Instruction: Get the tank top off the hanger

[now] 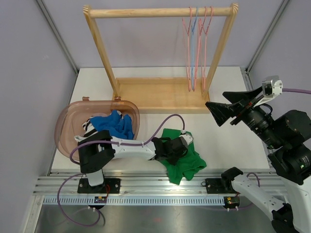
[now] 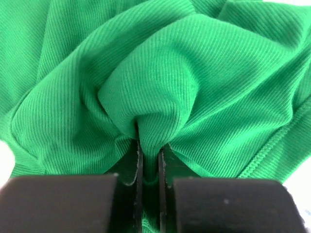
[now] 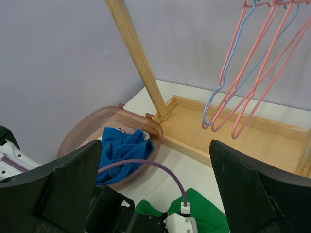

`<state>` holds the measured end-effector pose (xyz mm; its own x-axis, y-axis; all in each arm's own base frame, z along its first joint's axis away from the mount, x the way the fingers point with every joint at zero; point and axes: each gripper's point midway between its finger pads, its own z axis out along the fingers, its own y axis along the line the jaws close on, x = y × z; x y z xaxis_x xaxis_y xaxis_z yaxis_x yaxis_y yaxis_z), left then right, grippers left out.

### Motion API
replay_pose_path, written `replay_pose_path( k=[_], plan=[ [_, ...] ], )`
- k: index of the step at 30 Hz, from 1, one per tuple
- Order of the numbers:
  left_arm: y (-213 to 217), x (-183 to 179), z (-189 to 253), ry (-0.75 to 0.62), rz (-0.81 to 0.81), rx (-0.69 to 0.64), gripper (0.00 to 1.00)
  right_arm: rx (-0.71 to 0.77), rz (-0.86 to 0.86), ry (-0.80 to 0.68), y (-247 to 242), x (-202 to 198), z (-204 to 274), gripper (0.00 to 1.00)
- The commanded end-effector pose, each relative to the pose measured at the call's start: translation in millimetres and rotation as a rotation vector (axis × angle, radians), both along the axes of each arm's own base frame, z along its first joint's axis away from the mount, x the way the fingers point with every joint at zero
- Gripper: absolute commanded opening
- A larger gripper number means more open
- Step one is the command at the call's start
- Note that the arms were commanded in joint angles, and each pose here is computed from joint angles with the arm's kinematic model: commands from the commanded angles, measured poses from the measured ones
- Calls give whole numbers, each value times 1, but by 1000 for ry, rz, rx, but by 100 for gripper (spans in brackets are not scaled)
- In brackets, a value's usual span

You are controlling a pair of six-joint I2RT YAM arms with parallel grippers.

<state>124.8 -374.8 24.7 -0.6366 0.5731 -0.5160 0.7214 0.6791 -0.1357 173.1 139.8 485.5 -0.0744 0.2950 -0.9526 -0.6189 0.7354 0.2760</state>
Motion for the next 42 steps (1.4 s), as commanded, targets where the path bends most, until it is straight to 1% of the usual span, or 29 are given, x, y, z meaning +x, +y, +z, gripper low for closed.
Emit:
replay_pose_path(
  k=[1, 2, 3, 4, 6, 7, 9, 10, 12, 14, 16, 17, 19, 20, 23, 24, 25, 26, 28, 29, 30, 31, 32, 33, 34, 36, 37, 38, 42],
  plan=[
    [12, 17, 30, -97, 76, 25, 0, 1, 4, -41, -3, -6, 5, 100],
    [17, 22, 39, -125, 102, 33, 0, 4, 1, -43, -3, -5, 5, 99],
    [16, 30, 68, -171, 128, -5, 0, 8, 1, -48, -3, -6, 6, 100],
    [30, 40, 79, -229, 172, 31, 0, 9, 3, -47, -3, -7, 5, 100],
    [39, 53, 113, -292, 238, 1, 0, 10, 1, -46, -3, -6, 4, 99],
    [56, 61, 134, -336, 285, 3, 0, 11, 0, -45, -4, -7, 3, 99],
    [73, 74, 160, -373, 366, -18, 0, 11, 0, -43, -4, -6, 2, 100],
    [88, 79, 184, -407, 415, -41, 0, 11, -3, -42, -4, -6, 2, 100],
    [110, 92, 207, -445, 488, -56, 0, 9, -3, -41, -4, -6, 1, 99],
    [143, 107, 240, -499, 591, -65, 0, 6, -13, -43, -5, -4, 1, 100],
    [167, 113, 259, -526, 643, -66, 0, 2, -23, -49, -6, -2, 1, 99],
    [185, 119, 280, -542, 703, -107, 0, 0, -31, -43, -7, 0, -1, 99],
    [211, 123, 292, -560, 764, -96, 0, -4, -32, -36, -6, 2, -2, 99],
    [232, 127, 305, -581, 833, -108, 0, -6, -28, -34, -4, 3, -3, 99],
    [283, 132, 308, -599, 984, -48, 0, -8, -23, -33, -3, 5, -2, 100],
    [299, 129, 309, -603, 1025, -50, 0, -9, -24, -36, -2, 5, -1, 99],
    [309, 129, 306, -592, 1050, -45, 0, -10, -25, -33, -2, 7, -2, 100],
    [334, 132, 304, -592, 1132, -29, 0, -9, -25, -34, -1, 8, -1, 99],
    [350, 134, 291, -555, 1166, -40, 0, -11, -29, -19, 0, 12, -3, 100],
    [374, 135, 284, -543, 1249, -15, 0, -12, -42, -11, 0, 16, -4, 99],
    [381, 138, 280, -535, 1274, -21, 2, -12, -53, 7, -1, 19, -6, 100],
    [384, 137, 266, -494, 1267, -18, 9, -14, -66, 27, -1, 24, -10, 99],
    [398, 136, 261, -479, 1314, -9, 15, -13, -102, 43, -5, 30, -12, 99],
    [400, 138, 257, -473, 1319, -20, 25, -23, -117, 67, -6, 32, -18, 100],
    [400, 137, 246, -443, 1313, -12, 41, -31, -137, 85, -7, 37, -23, 99],
    [404, 136, 241, -432, 1327, -13, 65, -59, -204, 134, -16, 47, -38, 99],
    [403, 134, 238, -424, 1322, -15, 87, -72, -227, 151, -19, 50, -43, 100],
    [402, 133, 241, -432, 1317, -33, 99, -84, -281, 167, -27, 54, -48, 99],
    [398, 123, 256, -460, 1276, -75, 99, -175, -392, 269, -45, 63, -85, 100]
  ],
)
